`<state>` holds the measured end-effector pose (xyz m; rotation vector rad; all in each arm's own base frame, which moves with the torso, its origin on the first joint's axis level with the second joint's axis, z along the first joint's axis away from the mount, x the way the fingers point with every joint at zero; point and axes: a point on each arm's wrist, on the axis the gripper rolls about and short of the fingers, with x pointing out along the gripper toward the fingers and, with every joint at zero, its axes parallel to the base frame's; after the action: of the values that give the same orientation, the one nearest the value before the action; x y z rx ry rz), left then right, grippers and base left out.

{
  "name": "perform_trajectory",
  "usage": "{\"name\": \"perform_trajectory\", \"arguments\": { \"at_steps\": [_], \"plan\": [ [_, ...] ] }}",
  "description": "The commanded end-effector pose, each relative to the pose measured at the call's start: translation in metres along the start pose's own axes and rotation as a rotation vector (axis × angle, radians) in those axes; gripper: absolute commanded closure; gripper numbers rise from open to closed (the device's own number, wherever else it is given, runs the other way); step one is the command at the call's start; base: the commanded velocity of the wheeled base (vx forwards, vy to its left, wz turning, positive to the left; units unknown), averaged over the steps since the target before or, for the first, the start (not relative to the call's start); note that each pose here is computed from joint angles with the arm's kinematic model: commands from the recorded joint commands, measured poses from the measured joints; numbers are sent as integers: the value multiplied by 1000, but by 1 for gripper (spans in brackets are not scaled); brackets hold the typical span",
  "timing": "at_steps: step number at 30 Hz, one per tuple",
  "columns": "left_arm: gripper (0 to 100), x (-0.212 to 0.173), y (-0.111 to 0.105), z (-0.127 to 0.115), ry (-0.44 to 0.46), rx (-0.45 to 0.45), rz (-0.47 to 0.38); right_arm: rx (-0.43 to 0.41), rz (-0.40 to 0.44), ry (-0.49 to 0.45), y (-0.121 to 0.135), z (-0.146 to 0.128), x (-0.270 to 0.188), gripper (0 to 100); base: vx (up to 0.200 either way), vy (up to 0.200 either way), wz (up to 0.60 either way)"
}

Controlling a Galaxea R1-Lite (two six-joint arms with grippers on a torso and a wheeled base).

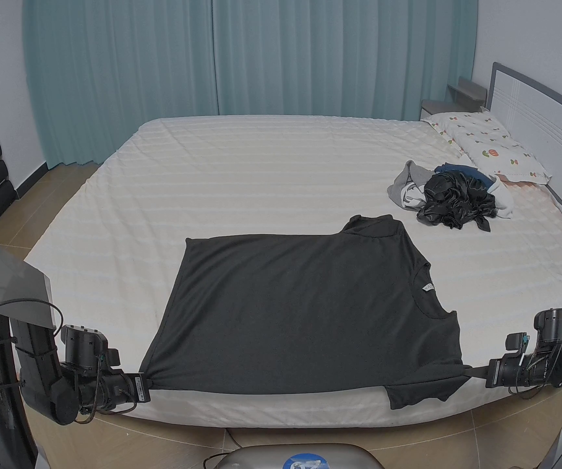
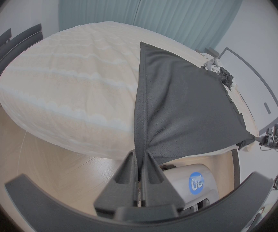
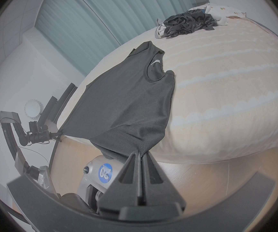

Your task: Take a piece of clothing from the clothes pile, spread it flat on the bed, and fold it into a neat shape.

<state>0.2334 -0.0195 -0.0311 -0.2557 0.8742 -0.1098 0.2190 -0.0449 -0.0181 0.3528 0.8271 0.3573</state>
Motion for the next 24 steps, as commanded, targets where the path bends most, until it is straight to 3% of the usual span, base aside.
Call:
{"name": "perform_trajectory", "arguments": {
  "at_steps": [1,6,12,24],
  "plan": [
    [100,-3,0,-6,25,24,5,-1,2,20,1,-5,-1,100,0,0,0],
    [100,-4,0,-9,38,30,8,-10,-1,31,0,-9,-2,100,0,0,0],
    [100,-10,2,-18,82,118,14,-36,-7,53,1,-17,-7,100,0,0,0],
    [100,-16,3,-33,154,206,14,-44,-21,81,0,-28,-16,100,0,0,0]
  ]
}}
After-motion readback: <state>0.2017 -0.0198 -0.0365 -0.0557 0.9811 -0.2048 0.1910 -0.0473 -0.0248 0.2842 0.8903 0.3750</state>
